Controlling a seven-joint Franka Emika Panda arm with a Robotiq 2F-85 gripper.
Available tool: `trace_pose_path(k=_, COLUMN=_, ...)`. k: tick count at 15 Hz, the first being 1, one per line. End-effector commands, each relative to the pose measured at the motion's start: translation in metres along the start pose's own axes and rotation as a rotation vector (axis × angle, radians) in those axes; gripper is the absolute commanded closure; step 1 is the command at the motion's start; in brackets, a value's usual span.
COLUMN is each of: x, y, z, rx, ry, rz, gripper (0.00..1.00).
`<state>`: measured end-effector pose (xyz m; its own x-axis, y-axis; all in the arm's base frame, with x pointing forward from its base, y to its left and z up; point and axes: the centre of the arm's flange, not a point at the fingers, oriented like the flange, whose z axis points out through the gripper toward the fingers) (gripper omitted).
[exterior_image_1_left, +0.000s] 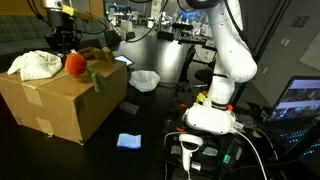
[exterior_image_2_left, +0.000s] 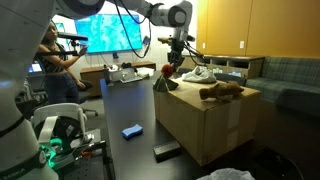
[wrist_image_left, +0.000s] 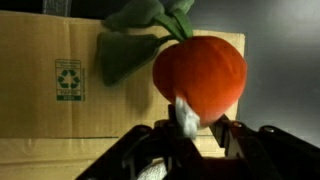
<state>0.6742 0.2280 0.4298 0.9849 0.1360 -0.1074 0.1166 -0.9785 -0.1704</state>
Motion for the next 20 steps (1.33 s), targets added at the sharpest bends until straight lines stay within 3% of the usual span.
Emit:
trace_pose_path(k=1, x=0.024, y=-0.001, z=-0.013, rx=0.034, ry=0.046, rz=0.057, gripper=0.30)
trace_pose_path(k=4, x=0.030, y=0.006, z=-0.017, rx=0.034, ry=0.071, rz=0.098, gripper=0.06)
trace_pose_path(k=6, x=0.029, y=0.012, z=-0.020, rx=0.027, ry=0.081, rz=0.113, gripper=0.00)
trace_pose_path(k=13, x=0.024, y=0.038, z=-0.042, rx=-0.009, ry=0.173, rz=0.173, gripper=0.01)
trace_pose_path(k=20, x=0.027, y=0.113, z=-0.043, rx=-0.177, ry=0.258, rz=0.290, gripper=0.00)
